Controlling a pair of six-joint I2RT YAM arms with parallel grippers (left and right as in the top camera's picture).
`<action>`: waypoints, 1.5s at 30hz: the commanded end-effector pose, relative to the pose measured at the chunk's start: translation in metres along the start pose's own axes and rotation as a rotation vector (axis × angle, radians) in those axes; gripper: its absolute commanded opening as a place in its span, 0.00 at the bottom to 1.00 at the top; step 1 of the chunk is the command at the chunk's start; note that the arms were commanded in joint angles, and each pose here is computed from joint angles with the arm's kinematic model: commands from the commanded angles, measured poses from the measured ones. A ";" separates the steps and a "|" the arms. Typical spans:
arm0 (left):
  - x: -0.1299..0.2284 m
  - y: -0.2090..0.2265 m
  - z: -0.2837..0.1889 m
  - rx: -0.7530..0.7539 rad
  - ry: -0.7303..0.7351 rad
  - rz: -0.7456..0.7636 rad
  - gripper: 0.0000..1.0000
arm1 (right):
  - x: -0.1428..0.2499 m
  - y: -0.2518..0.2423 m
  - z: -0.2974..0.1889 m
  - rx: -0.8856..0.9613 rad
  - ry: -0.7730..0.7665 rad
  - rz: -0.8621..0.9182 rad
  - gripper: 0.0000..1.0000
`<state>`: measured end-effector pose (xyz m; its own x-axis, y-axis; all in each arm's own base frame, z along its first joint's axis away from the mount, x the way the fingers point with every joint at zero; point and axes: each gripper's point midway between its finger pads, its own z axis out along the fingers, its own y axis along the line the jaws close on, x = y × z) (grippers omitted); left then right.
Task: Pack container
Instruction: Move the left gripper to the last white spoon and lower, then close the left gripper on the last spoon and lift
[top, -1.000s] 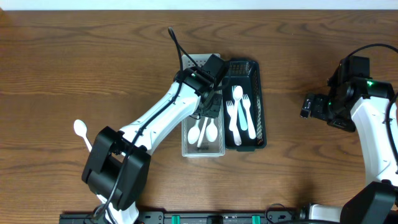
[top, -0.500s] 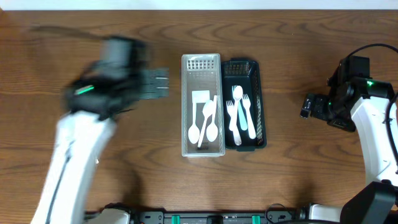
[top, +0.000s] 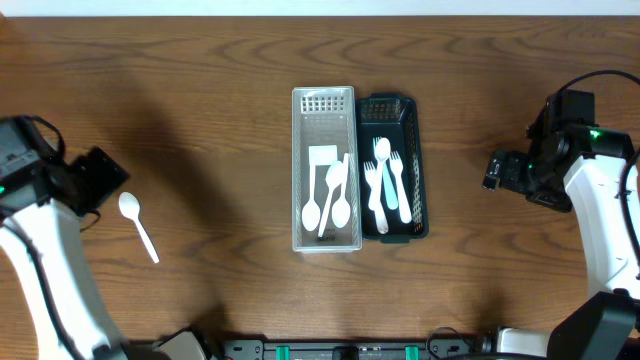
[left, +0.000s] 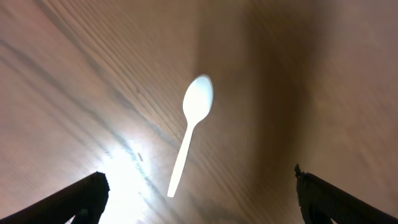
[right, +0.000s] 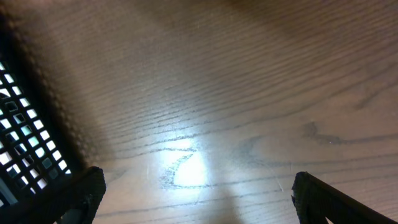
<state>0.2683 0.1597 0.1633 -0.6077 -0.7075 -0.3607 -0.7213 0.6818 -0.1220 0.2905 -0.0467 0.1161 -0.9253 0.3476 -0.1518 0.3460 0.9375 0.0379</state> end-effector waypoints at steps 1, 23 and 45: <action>0.026 0.003 0.046 0.005 0.129 -0.008 0.98 | 0.001 0.000 0.000 -0.002 0.003 -0.012 0.99; 0.077 0.021 0.164 -0.081 0.418 -0.017 0.98 | 0.002 -0.001 0.000 -0.001 0.008 -0.016 0.99; 0.078 0.021 0.163 -0.082 0.421 -0.018 0.19 | 0.004 -0.001 0.000 0.000 0.016 -0.020 0.99</action>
<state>0.2637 0.1558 -0.0065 -0.6620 -0.7495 0.0015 -0.7492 0.6616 -0.0300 0.2872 -0.0462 0.1154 -0.9293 0.3422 -0.1386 0.3408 0.9395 0.0345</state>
